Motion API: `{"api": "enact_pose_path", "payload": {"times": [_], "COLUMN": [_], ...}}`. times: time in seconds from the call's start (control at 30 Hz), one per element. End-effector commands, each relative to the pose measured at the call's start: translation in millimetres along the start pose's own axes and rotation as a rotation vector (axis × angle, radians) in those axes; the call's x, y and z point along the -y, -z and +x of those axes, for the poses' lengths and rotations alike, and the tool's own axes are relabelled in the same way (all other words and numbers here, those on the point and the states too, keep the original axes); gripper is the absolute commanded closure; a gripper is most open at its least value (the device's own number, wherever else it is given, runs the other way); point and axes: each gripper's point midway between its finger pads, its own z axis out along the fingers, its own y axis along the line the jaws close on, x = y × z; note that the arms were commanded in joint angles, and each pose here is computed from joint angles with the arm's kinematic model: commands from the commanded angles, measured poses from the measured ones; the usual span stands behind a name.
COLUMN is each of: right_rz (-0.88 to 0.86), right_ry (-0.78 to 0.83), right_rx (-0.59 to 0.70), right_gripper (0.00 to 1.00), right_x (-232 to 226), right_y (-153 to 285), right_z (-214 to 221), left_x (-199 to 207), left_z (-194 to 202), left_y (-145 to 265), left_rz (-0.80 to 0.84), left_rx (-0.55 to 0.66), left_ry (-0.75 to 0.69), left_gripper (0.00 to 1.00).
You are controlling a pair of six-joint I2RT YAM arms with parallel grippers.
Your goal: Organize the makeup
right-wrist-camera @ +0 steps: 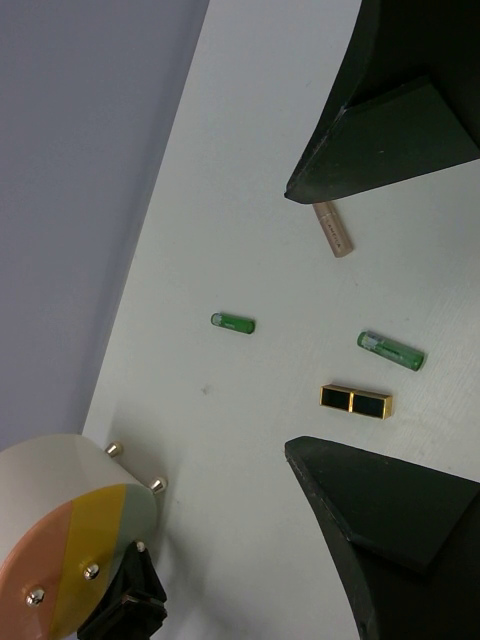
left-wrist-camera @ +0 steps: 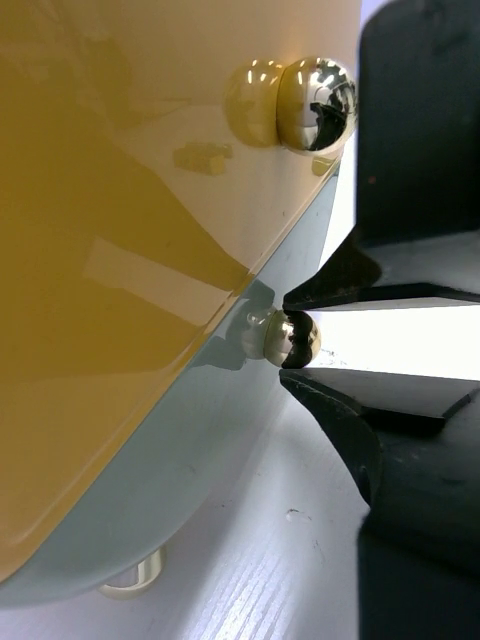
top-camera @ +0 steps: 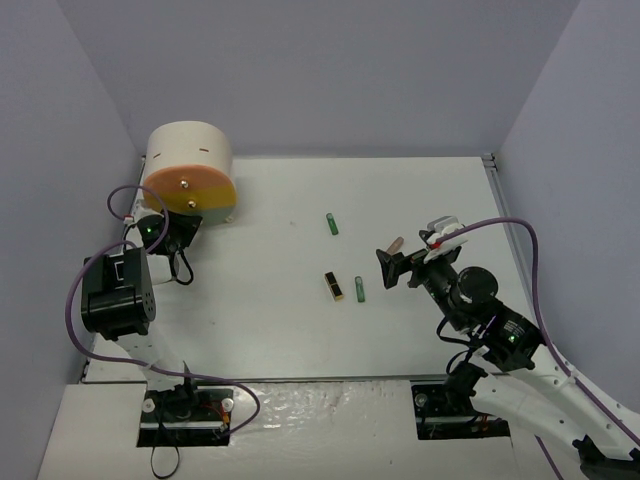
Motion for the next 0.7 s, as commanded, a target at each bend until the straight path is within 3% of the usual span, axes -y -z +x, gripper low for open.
{"api": "enact_pose_path", "payload": {"times": [0.0, 0.17, 0.67], "right_rz": [-0.007, -0.008, -0.017], "right_ry": [-0.026, -0.027, -0.034], "right_rx": [0.077, 0.078, 0.081], "right_gripper": [0.00, 0.00, 0.00], "right_x": [-4, -4, -5], "right_y": [-4, -4, -4], "right_z": [-21, -22, -23], "left_x": [52, 48, 18], "left_z": [-34, -27, 4], "left_y": [0, 13, 70], "left_rz": [0.156, 0.148, 0.063], "left_rx": [0.098, 0.096, 0.074], "left_ry": [-0.039, -0.031, -0.021], "left_gripper": [0.89, 0.98, 0.98]}}
